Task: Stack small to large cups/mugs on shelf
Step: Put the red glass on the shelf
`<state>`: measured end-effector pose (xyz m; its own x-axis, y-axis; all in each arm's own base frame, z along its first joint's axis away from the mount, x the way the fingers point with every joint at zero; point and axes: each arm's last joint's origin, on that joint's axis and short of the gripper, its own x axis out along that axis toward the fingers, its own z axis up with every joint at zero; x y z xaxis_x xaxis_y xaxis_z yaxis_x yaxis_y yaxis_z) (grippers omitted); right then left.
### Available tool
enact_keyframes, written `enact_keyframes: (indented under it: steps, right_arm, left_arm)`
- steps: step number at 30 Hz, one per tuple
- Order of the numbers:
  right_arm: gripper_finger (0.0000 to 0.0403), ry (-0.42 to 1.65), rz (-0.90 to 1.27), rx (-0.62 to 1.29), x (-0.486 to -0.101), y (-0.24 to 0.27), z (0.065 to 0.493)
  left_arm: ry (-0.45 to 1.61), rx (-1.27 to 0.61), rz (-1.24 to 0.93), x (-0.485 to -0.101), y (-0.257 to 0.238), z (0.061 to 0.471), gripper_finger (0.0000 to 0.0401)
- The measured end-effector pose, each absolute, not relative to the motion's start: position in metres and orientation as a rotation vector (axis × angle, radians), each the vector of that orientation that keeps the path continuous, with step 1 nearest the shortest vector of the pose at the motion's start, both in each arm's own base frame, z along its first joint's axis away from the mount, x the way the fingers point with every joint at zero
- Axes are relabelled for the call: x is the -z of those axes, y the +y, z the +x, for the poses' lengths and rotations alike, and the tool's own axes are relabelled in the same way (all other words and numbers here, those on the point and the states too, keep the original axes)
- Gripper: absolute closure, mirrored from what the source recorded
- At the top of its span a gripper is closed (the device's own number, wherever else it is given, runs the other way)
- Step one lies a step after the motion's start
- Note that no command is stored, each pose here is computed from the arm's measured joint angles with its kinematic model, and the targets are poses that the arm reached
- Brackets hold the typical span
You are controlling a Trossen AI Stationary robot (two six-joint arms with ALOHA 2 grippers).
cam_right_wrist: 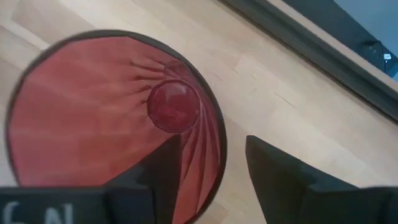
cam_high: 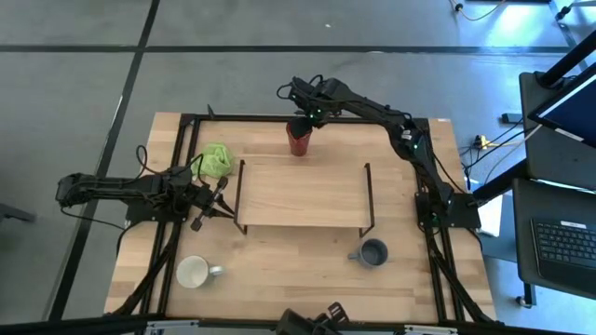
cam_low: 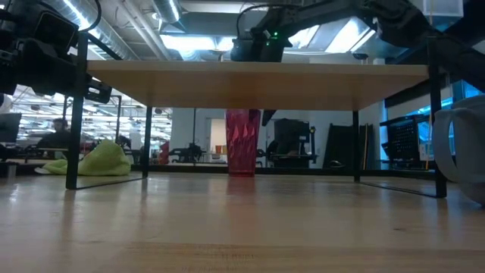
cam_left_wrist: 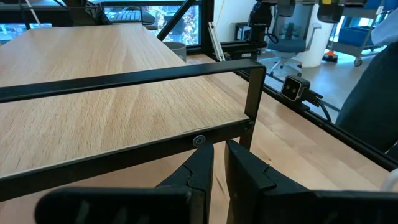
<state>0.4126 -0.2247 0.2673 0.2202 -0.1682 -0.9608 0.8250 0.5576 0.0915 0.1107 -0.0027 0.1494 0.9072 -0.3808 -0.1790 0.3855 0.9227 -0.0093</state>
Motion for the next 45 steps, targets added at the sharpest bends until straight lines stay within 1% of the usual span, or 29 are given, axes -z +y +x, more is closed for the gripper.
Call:
enact_keyframes:
  steps: [4,10,11,15,18,21,24,27,30,33,37,40,45]
  right_arm:
    - [0.0269,1.130,0.682,0.766,-0.269,-0.224,0.414]
    - [0.0379,1.118,0.665,0.758,-0.272,-0.224,0.415]
    - [0.0388,1.118,0.669,0.752,-0.272,-0.224,0.415]
    - [0.0378,1.122,0.658,0.745,-0.274,-0.223,0.414]
    - [0.0382,1.121,0.600,0.750,-0.287,-0.220,0.410]
    - [0.0393,1.077,0.562,0.749,-0.316,-0.213,0.396]
    - [0.0385,1.077,0.506,0.806,-0.344,-0.204,0.376]
    - [0.0384,1.085,0.465,0.847,-0.373,-0.190,0.351]
    - [0.0393,1.059,0.448,0.847,-0.407,-0.169,0.322]
    - [0.0393,0.981,0.462,0.818,-0.433,-0.146,0.303]
    - [0.0390,0.861,0.562,0.748,-0.463,-0.113,0.280]
    - [0.0390,0.828,0.606,0.690,-0.472,-0.093,0.273]
    - [0.0391,0.829,0.620,0.618,-0.475,-0.069,0.276]
  left_arm:
    - [0.180,0.395,0.026,-0.149,-0.003,0.111,0.0366]
    - [0.180,0.396,0.026,-0.149,-0.003,0.111,0.0366]
    - [0.180,0.396,0.026,-0.149,-0.003,0.111,0.0366]
    - [0.180,0.396,0.026,-0.149,-0.003,0.111,0.0366]
    - [0.180,0.396,0.026,-0.149,-0.003,0.111,0.0366]
    - [0.180,0.396,0.027,-0.149,-0.003,0.111,0.0366]
    - [0.180,0.396,0.027,-0.149,-0.003,0.111,0.0366]
    - [0.180,0.396,0.026,-0.149,-0.003,0.111,0.0366]
    - [0.180,0.396,0.026,-0.149,-0.003,0.111,0.0366]
    - [0.180,0.394,0.027,-0.149,-0.003,0.111,0.0366]
    - [0.180,0.393,0.027,-0.149,-0.003,0.111,0.0366]
    - [0.180,0.393,0.027,-0.149,-0.003,0.111,0.0366]
    - [0.180,0.393,0.027,-0.149,-0.003,0.111,0.0366]
